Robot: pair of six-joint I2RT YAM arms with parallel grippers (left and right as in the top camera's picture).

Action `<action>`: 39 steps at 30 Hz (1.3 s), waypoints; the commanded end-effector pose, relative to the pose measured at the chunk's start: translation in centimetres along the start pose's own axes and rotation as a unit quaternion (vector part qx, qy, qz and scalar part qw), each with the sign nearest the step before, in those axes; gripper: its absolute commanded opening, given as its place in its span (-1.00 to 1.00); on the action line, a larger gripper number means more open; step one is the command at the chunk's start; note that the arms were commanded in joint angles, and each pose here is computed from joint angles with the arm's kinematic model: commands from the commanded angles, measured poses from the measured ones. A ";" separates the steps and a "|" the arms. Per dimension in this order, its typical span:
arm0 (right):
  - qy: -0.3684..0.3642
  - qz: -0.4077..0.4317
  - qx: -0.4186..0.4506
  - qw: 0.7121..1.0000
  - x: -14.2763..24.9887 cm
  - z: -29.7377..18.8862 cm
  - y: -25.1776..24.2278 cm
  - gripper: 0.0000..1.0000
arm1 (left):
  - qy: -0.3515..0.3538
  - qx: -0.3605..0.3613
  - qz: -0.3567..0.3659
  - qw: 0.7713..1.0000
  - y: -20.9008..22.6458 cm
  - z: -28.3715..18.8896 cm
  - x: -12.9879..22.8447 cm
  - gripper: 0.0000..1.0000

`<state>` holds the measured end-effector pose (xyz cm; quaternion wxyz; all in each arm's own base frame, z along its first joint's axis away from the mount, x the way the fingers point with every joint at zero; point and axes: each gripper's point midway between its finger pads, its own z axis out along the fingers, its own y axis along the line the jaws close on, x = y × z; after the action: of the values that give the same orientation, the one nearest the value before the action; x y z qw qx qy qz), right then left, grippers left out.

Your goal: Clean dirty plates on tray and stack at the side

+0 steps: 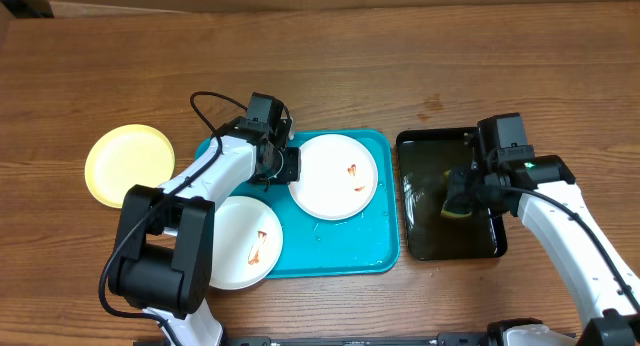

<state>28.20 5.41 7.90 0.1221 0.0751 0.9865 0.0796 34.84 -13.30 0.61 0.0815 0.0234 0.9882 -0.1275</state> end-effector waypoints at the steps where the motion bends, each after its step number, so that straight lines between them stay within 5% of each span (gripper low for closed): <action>1: -0.011 -0.012 -0.004 1.000 -0.9 -0.6 0.4 -0.92 | 0.040 -0.002 -0.014 0.999 -0.2 0.9 2.1 -0.92; 4: -0.014 -0.046 -0.049 0.998 -1.4 -1.6 2.2 -0.92 | 0.045 -0.004 -0.015 0.999 -0.2 0.9 2.4 -0.81; 6: -0.013 -0.054 -0.067 0.996 -1.7 -2.7 3.1 -0.93 | 0.041 -0.009 -0.014 0.999 0.0 0.9 2.2 -0.24; 7: -0.013 -0.054 -0.068 0.996 -2.0 -3.4 3.3 -0.93 | 0.037 -0.013 -0.013 0.999 0.2 0.9 2.1 -0.20; 9: -0.017 -0.055 -0.067 0.996 -2.5 -4.5 3.5 -0.93 | 0.029 -0.019 -0.013 0.999 0.4 0.9 1.7 -0.28; 12: -0.035 -0.058 -0.072 0.995 -3.7 -5.6 4.0 -0.92 | 0.024 -0.018 -0.012 0.999 0.3 1.0 1.4 -0.92; 22: -0.098 -0.209 -0.095 0.968 -4.4 -5.0 11.8 -0.93 | 0.026 -0.015 -0.002 1.000 -0.4 1.1 1.7 -0.92; 29: -0.151 -0.377 -0.010 0.914 -4.1 -1.4 17.3 -0.92 | 0.026 -0.016 -0.002 1.000 -0.4 1.1 1.7 -0.91; 39: -0.138 -0.493 0.054 0.857 -4.0 4.9 18.8 -0.92 | 0.026 -0.016 -0.002 1.000 -0.4 1.1 1.7 -0.92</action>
<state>34.67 23.84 7.45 0.2686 -0.3714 0.8885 -0.0206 34.15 -14.21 0.58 0.0718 0.0212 0.9890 -0.1273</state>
